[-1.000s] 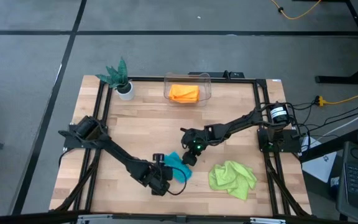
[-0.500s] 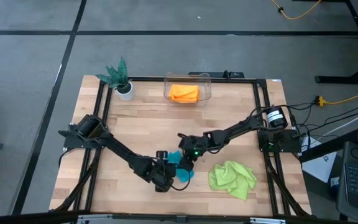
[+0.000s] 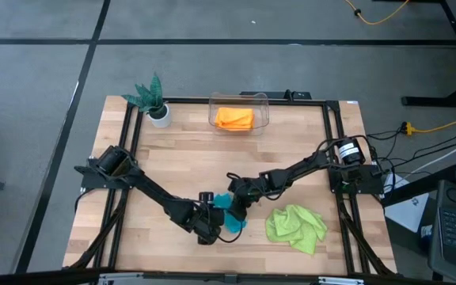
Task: Fold microfiber towels
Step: Put the blue microfiber towel into the transparent bin
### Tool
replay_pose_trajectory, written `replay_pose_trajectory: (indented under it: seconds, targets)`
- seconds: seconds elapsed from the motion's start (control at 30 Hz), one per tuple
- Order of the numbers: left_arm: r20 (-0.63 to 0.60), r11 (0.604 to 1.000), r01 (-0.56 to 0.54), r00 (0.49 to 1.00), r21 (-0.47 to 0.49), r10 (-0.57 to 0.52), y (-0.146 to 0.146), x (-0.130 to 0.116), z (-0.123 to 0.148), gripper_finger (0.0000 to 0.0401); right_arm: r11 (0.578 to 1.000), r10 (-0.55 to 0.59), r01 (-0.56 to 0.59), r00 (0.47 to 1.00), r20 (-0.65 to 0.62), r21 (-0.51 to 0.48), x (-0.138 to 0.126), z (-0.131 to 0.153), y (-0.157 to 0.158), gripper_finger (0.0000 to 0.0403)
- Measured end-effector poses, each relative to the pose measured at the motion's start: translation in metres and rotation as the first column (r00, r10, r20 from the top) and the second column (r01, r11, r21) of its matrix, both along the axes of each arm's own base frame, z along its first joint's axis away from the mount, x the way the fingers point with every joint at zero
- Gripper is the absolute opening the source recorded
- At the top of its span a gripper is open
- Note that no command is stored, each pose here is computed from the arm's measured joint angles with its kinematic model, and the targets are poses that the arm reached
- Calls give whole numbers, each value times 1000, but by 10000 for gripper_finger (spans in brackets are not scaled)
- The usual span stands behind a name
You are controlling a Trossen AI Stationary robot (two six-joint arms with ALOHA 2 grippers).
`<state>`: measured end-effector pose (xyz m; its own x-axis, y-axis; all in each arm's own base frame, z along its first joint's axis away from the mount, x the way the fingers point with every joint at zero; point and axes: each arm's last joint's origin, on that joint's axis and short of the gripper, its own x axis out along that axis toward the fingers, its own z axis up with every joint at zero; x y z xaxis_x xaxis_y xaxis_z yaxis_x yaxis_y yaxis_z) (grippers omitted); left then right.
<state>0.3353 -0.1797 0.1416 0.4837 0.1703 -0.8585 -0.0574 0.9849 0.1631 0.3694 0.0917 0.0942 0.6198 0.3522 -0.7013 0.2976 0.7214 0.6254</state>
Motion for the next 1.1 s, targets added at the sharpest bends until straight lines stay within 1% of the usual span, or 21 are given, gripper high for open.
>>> replay_pose_trajectory:
  seconds: [0.1,0.13,0.2,0.27,0.3,0.37,0.43,0.53,0.63,0.73,0.8,0.87,0.93,1.0,1.1]
  targets:
    - [0,1000,0,1000,3,0,0,0,0,135,999,52,-52,999,13,-10,0,0,0,46]
    - [-5,1000,0,1000,4,0,0,-1,0,135,997,82,-82,996,27,-5,0,1,0,26]
    - [-40,1000,2,999,13,-1,1,-5,3,135,994,109,-109,993,40,13,0,6,1,20]
    - [-92,999,-32,995,22,34,2,-11,11,135,991,125,-126,992,35,38,-2,13,-2,18]
    - [-118,998,-49,992,30,52,1,-15,18,135,991,131,-133,990,49,36,-3,18,-4,15]
    - [-186,994,-80,978,68,92,1,-27,31,135,990,138,-140,984,113,14,-3,40,-13,13]
    - [-212,989,-112,968,99,131,-1,-35,43,135,993,117,-113,977,176,-28,-3,63,-28,13]
    - [-243,978,-149,953,145,181,-2,-49,59,135,990,80,-57,980,181,-129,-11,84,-54,13]
    - [-251,966,-187,941,177,228,-4,-57,62,135,972,36,27,964,263,-233,-21,116,-85,13]
    - [-258,957,-213,931,195,260,-4,-63,60,135,932,-32,148,943,330,-332,-32,141,-119,12]
    - [-257,953,-230,926,198,277,-3,-65,57,135,903,-69,215,927,369,-371,-41,154,-142,12]
    - [-257,949,-241,922,201,289,-2,-66,55,135,872,-108,293,897,429,-391,-47,167,-167,12]
    - [-256,946,-252,919,201,299,-1,-65,55,135,830,-142,347,888,437,-437,-53,171,-189,12]
    - [-254,945,-259,918,199,305,1,-64,55,135,783,-159,375,892,422,-497,-58,170,-211,12]
    - [-253,943,-269,915,198,314,3,-62,55,135,726,-143,373,903,404,-577,-62,174,-241,12]
